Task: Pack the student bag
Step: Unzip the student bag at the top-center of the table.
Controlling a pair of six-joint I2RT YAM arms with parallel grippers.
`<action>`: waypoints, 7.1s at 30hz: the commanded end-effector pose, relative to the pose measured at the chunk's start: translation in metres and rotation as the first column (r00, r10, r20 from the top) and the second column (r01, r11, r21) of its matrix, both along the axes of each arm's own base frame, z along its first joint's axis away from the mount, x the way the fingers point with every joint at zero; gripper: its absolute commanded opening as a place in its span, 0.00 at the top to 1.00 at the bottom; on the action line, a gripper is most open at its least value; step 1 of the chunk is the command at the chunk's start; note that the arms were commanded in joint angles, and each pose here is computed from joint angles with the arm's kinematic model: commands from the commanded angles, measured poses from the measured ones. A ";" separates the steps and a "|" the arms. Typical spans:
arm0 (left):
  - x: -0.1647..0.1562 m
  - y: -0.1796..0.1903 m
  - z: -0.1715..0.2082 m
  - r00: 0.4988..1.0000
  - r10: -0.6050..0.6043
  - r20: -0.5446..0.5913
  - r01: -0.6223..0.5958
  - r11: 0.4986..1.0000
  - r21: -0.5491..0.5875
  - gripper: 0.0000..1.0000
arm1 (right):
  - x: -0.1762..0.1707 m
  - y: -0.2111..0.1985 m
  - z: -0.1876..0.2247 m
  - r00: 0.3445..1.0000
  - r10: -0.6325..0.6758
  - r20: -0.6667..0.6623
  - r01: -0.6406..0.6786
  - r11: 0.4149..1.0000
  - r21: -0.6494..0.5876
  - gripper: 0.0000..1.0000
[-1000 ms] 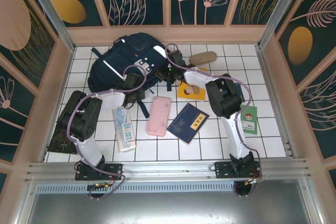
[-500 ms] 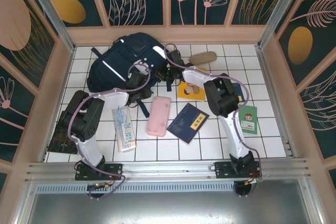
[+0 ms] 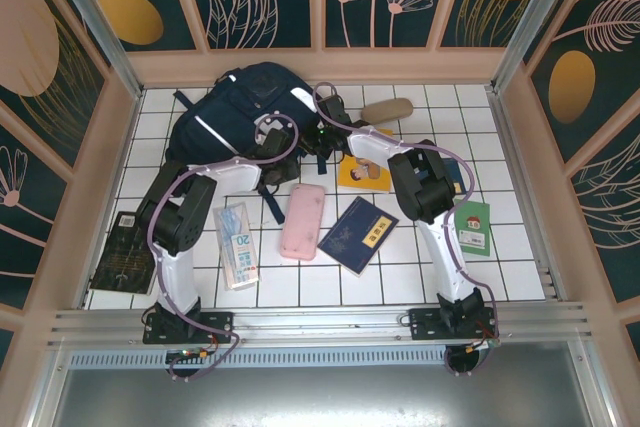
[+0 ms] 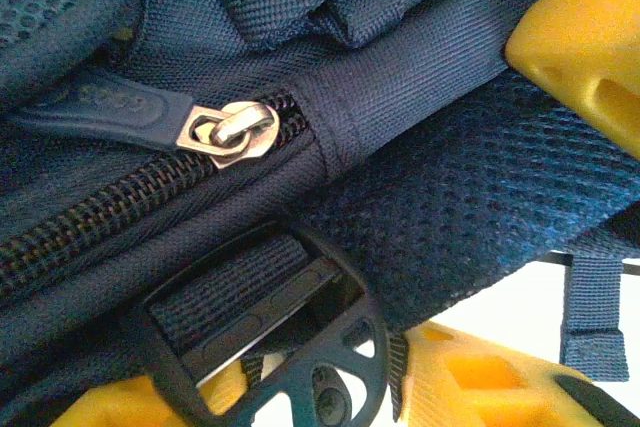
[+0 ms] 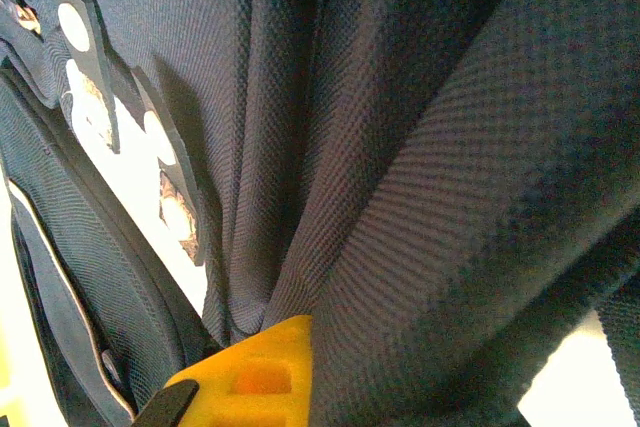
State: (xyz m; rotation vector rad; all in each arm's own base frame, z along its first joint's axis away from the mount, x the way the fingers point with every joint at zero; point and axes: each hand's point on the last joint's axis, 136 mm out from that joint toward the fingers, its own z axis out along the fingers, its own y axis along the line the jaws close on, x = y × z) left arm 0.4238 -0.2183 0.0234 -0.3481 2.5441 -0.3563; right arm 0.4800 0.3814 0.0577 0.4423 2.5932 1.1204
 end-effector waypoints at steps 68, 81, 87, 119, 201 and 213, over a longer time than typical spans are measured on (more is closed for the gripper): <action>-0.028 0.019 -0.041 0.989 0.023 -0.147 0.003 0.985 0.173 1.00 | 0.006 0.011 0.021 0.997 0.002 0.082 -0.008 0.998 0.067 1.00; -0.043 0.063 0.015 0.992 0.114 -0.060 -0.102 0.980 0.173 1.00 | 0.024 -0.021 0.052 0.988 -0.054 0.148 0.045 0.997 0.059 1.00; -0.066 0.112 0.037 0.982 0.183 -0.044 -0.172 0.967 0.190 1.00 | 0.033 -0.037 0.073 0.979 -0.075 0.192 0.067 0.996 0.052 1.00; -0.077 0.053 0.101 0.984 -0.140 0.114 0.161 0.968 -0.194 1.00 | -0.011 -0.073 0.085 0.984 -0.082 0.161 0.110 0.979 -0.172 0.34; -0.105 0.010 0.140 0.979 -0.142 0.147 0.193 0.882 -0.430 1.00 | 0.085 -0.123 0.107 0.955 -0.072 0.286 0.133 0.971 -0.198 0.86; -0.090 -0.046 0.121 0.963 -0.241 0.120 0.269 0.877 -0.399 1.00 | 0.016 -0.150 0.113 0.970 -0.130 0.207 0.188 0.938 -0.290 0.42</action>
